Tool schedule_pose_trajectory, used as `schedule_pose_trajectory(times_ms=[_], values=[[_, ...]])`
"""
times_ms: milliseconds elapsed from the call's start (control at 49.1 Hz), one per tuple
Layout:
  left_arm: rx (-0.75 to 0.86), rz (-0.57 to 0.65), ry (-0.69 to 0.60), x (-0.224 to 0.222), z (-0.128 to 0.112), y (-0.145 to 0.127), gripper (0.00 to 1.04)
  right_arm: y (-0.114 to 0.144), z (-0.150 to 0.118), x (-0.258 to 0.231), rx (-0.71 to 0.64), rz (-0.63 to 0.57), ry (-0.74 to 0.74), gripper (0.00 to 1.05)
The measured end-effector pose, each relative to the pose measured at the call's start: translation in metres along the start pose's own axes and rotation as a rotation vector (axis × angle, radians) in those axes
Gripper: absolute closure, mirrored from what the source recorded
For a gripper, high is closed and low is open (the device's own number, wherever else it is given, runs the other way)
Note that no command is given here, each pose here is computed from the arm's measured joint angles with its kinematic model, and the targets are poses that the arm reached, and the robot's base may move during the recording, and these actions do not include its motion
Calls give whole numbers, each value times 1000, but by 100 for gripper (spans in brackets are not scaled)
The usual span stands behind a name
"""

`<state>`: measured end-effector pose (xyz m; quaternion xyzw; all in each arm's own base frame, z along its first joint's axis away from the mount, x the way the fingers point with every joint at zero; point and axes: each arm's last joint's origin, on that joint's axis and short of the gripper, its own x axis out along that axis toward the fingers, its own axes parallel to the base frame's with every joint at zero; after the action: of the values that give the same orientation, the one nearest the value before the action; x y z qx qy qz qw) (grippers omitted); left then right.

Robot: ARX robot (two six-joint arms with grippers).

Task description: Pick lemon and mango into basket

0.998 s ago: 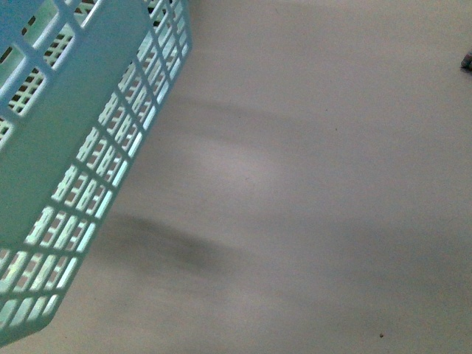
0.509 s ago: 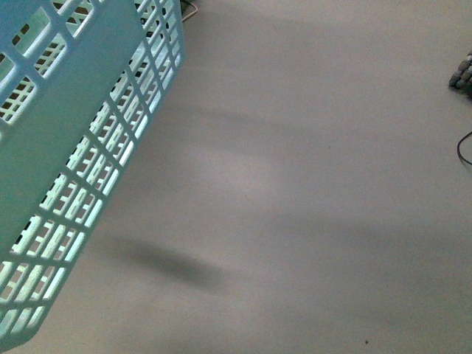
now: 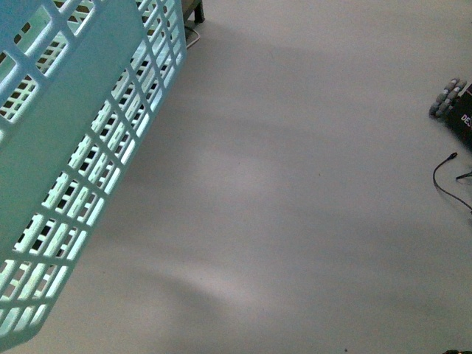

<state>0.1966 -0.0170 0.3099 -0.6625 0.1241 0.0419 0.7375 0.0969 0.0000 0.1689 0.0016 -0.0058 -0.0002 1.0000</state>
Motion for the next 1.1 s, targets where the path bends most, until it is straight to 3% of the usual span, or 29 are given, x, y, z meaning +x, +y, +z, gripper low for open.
schedule_pose_trajectory(times_ms=[1100], values=[[0,0,1,0,0,0,100,0,0,0,0,0,0,9]])
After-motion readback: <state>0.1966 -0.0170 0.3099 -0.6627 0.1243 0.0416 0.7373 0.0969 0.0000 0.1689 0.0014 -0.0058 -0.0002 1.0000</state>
